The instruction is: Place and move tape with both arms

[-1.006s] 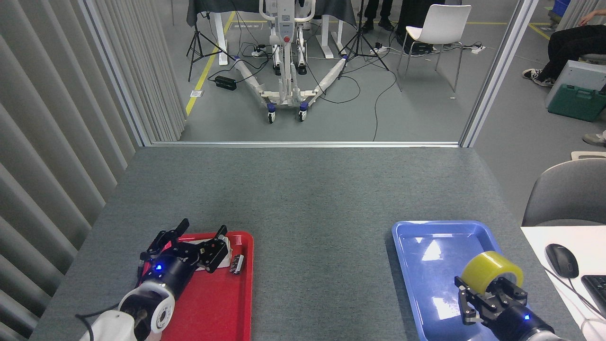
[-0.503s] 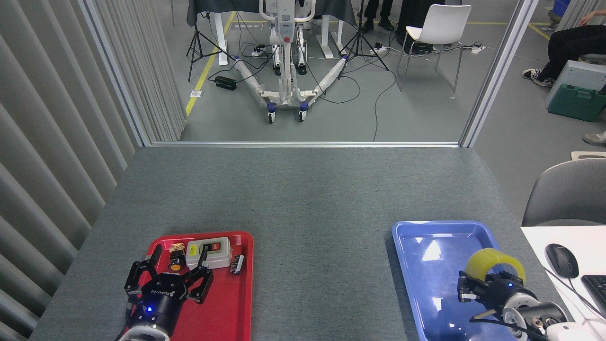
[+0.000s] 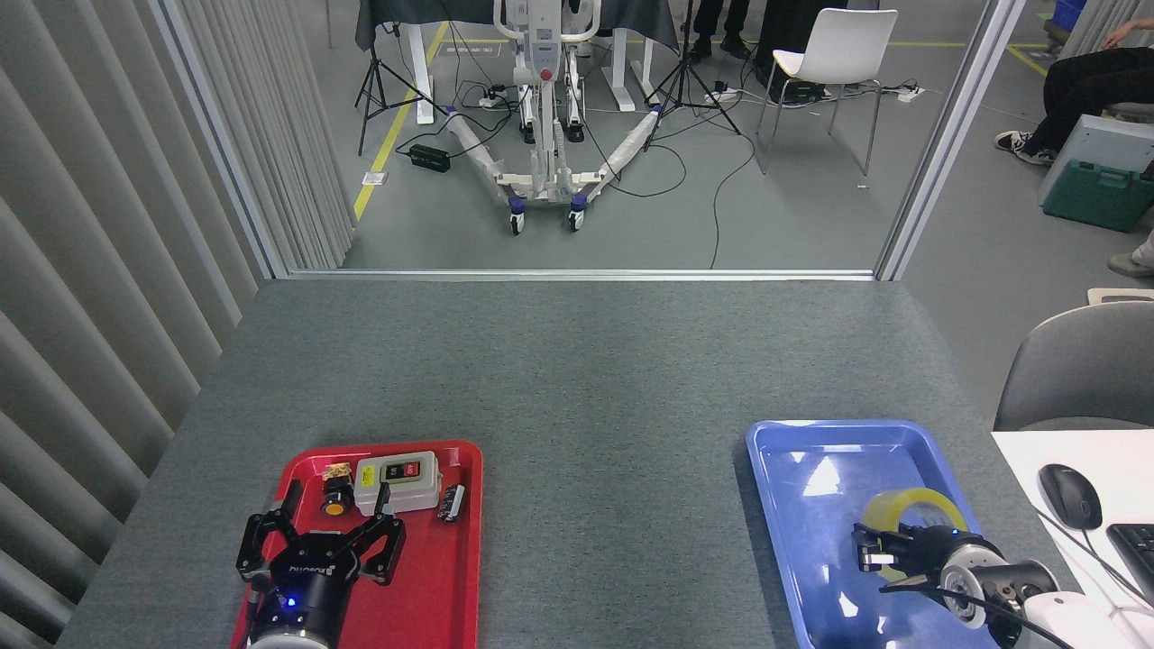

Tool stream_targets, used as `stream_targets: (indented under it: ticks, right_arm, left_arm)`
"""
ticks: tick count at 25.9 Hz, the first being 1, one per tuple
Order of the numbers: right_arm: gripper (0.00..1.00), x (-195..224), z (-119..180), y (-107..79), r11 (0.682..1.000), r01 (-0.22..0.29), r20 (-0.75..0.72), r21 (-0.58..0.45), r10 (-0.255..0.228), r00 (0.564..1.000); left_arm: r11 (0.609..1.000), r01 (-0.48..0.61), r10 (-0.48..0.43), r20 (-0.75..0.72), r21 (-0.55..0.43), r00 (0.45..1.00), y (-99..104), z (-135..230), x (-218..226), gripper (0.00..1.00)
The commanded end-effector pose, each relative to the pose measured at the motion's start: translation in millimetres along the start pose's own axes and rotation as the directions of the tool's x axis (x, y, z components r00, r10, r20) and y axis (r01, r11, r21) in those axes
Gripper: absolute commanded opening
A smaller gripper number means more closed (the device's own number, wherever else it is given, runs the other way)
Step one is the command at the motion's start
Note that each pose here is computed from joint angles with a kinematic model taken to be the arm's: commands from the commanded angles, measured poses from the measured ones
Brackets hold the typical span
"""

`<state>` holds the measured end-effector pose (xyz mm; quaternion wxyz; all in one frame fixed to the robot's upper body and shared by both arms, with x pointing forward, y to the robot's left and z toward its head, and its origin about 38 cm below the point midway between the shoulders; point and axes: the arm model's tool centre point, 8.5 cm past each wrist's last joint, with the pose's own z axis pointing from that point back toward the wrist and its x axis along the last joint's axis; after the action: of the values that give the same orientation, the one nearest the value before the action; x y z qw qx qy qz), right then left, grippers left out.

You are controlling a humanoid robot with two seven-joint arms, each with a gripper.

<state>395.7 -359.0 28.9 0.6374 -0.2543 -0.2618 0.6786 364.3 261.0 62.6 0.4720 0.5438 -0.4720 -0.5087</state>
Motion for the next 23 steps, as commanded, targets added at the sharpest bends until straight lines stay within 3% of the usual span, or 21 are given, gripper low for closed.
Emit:
stream_targets:
  ticks: [1, 6, 9, 11, 12, 15, 18, 20, 23]
  right_arm:
    - [1.0, -0.5, 0.3, 2.0, 1.0, -0.002, -0.003, -0.01, 0.002, 1.0]
    - [1.0, 0.8, 5.9, -4.2, 0.999, -0.022, 0.003, -0.044, 0.022, 1.0]
    - [1.0, -1.9, 18.0, -12.8, 0.985, -0.012, 0.005, -0.174, 0.013, 1.0]
    - [1.0, -22.7, 32.3, -6.7, 0.951, 0.048, -0.022, -0.306, -0.057, 0.998]
    - [1.0, -30.2, 39.7, -2.0, 0.925, 0.053, -0.025, -0.377, -0.067, 0.997]
    - [1.0, -29.1, 56.4, -1.3, 0.803, 0.035, 0.033, -0.595, -0.018, 0.999]
    - [0.99, -24.8, 60.7, 15.9, 0.721, 0.035, 0.007, -0.692, -0.042, 0.999]
    - [0.99, -17.7, 59.0, 21.3, 0.694, 0.026, -0.022, -0.72, -0.059, 0.998]
    - [0.99, -10.2, 56.3, 31.7, 0.7, 0.024, -0.048, -0.714, -0.084, 0.995]
  left_arm:
    - [1.0, -0.006, 0.006, 0.002, 0.003, 1.0, 1.7, -1.6, 2.1, 1.0]
    - [1.0, -0.017, 0.017, 0.002, 0.007, 1.0, 3.3, -3.6, 6.8, 1.0]
    - [1.0, -0.025, 0.025, 0.006, 0.013, 1.0, 6.9, -6.7, 10.1, 1.0]
    - [0.999, -0.034, 0.034, 0.009, 0.014, 0.999, 8.2, -7.4, 10.9, 1.0]
    - [0.999, -0.036, 0.036, 0.012, 0.018, 0.999, 9.8, -7.6, 10.6, 1.0]
    - [0.998, -0.051, 0.05, 0.029, 0.047, 0.998, 20.8, -7.4, 11.8, 1.0]
    - [0.996, -0.063, 0.059, 0.066, 0.065, 0.996, 27.1, -8.8, 5.8, 1.0]
    - [0.995, -0.073, 0.065, 0.111, 0.071, 0.992, 29.4, -10.4, 3.5, 1.0]
    - [0.992, -0.113, 0.105, 0.125, 0.058, 0.987, 25.7, -8.5, -4.2, 1.0]
